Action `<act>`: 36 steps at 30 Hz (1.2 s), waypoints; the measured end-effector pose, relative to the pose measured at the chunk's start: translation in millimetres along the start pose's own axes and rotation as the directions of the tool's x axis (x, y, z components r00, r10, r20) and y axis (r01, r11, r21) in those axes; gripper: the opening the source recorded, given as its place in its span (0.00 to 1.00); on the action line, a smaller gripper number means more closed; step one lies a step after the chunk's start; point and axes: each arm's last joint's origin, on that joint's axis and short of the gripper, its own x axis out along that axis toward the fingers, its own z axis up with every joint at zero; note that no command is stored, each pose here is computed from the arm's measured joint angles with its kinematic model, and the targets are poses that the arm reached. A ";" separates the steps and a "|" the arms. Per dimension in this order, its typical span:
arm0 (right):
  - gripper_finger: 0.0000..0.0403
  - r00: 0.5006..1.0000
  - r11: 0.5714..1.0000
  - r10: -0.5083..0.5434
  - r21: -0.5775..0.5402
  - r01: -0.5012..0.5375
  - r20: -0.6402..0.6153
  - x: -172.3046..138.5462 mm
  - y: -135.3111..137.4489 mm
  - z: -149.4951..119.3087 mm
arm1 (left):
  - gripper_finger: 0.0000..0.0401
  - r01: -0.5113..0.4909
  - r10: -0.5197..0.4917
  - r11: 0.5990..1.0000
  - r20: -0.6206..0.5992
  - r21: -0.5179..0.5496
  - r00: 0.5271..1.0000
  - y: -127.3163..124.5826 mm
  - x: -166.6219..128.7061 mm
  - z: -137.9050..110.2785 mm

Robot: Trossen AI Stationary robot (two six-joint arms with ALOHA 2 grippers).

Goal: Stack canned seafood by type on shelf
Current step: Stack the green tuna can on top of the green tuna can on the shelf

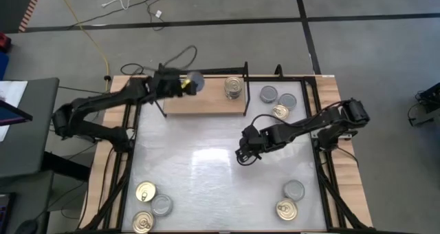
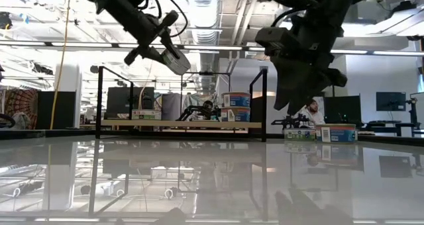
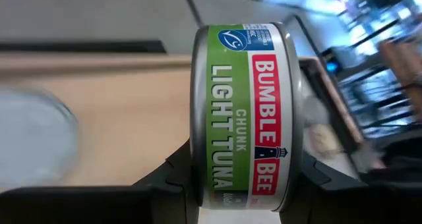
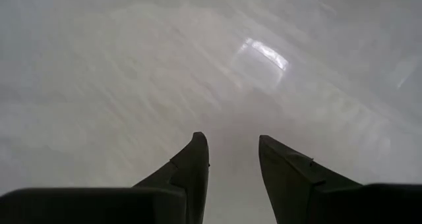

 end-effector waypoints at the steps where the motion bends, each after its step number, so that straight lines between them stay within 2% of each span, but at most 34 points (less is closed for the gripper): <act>1: 0.39 1.000 1.000 0.003 -0.015 -0.003 -0.009 0.5 -1.1 1.9 | 0.32 -0.015 0.016 0.999 -0.020 0.032 1.000 -0.4 -0.2 8.5; 5: 0.39 1.000 0.998 0.007 -0.069 -0.009 -0.024 2.1 -4.7 8.2 | 0.32 -0.051 0.059 0.994 -0.081 0.098 0.995 -2.9 3.0 32.8; 8: 0.39 1.000 0.997 0.005 -0.077 -0.006 -0.022 2.5 -6.0 10.3 | 0.32 -0.082 0.094 0.992 -0.127 0.091 0.987 0.0 9.2 35.5; 13: 0.39 1.000 0.996 0.005 -0.094 -0.007 -0.022 2.5 -5.9 10.2 | 0.32 -0.110 0.115 0.993 -0.148 0.040 0.982 3.7 14.5 30.7; 18: 0.39 1.000 0.996 0.002 -0.094 -0.003 -0.019 3.2 -7.8 13.6 | 0.32 -0.283 0.278 0.959 -0.139 -0.023 0.951 17.0 17.0 18.5; 22: 0.39 1.000 0.996 0.000 -0.090 -0.002 -0.016 3.6 -8.9 15.6 | 0.32 -0.360 0.350 0.930 -0.115 -0.076 0.929 27.8 21.0 10.4; 31: 0.39 1.000 0.995 0.020 -0.097 -0.020 0.002 4.1 -8.5 20.1 | 0.38 -0.425 0.416 0.897 -0.096 -0.122 0.904 42.6 27.6 -4.5; 36: 0.39 1.000 0.995 0.026 -0.096 -0.026 0.005 4.1 -7.8 20.3 | 0.37 -0.405 0.397 0.895 -0.077 -0.186 0.915 41.7 29.5 -3.6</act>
